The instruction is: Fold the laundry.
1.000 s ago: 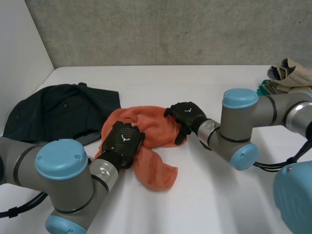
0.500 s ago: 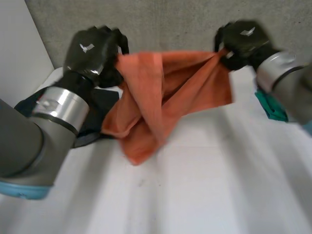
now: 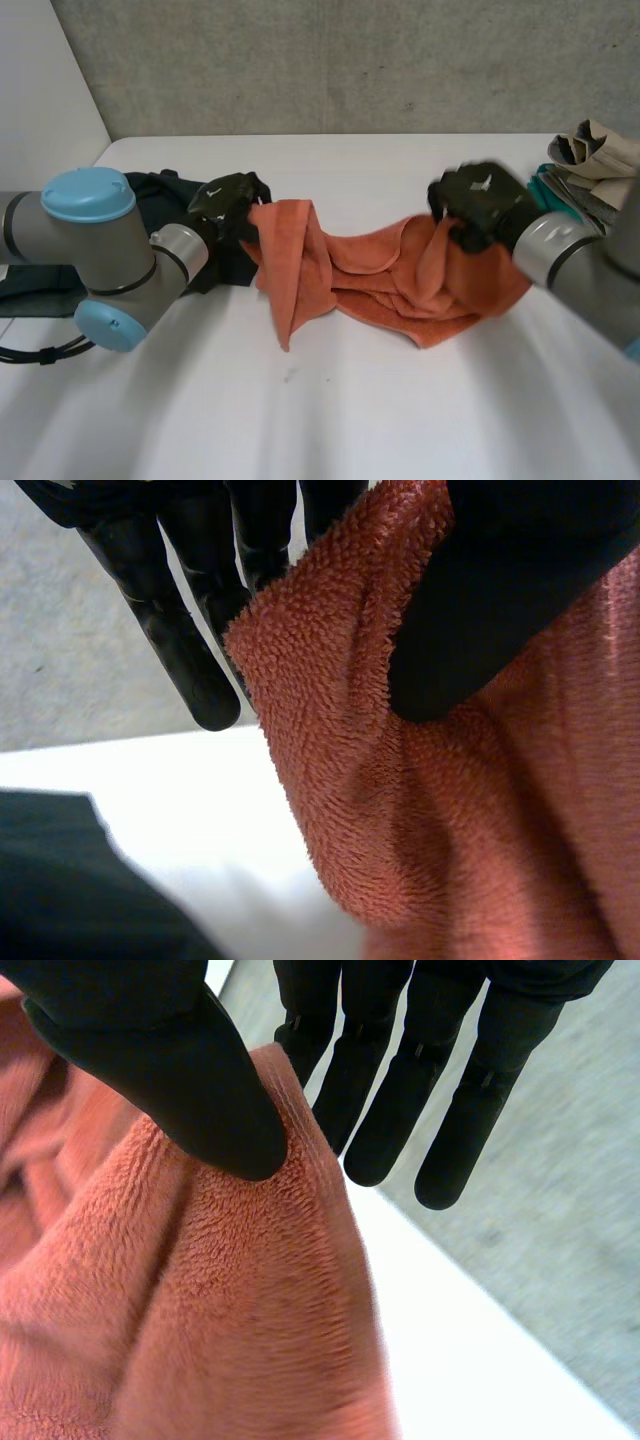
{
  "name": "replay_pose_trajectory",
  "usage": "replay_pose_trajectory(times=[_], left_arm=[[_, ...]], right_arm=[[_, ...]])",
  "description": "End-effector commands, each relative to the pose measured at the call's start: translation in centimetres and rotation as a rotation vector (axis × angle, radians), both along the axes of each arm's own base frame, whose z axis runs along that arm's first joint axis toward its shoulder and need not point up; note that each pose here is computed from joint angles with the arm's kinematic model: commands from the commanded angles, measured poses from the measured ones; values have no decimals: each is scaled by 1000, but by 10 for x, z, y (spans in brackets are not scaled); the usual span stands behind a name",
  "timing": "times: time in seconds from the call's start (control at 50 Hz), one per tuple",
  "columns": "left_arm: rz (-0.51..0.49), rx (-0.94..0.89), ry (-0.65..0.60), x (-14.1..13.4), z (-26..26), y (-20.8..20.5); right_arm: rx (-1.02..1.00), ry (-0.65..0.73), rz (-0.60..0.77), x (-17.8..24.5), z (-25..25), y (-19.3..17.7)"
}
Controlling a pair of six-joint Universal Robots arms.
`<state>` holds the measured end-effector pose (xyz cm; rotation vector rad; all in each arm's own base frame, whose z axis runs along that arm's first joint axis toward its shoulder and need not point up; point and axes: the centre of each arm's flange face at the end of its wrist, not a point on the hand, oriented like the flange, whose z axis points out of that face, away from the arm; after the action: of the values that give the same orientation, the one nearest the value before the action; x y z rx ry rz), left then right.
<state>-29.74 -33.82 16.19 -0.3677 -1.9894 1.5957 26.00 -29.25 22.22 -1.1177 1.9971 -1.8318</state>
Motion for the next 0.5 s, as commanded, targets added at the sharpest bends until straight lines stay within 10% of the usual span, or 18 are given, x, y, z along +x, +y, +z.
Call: replay_pose_trajectory(times=[0.02,0.26,0.5], left_arm=[[25,-48,-132,13,-3,-15],[95,-211,-185,23,80,52],[-43,-329,-332,-35,46,71]], right_arm=[[29,151,-26,2,-39,1],[79,159,-31,-2,-52,11],[90,168,-30,-3,-55,15]])
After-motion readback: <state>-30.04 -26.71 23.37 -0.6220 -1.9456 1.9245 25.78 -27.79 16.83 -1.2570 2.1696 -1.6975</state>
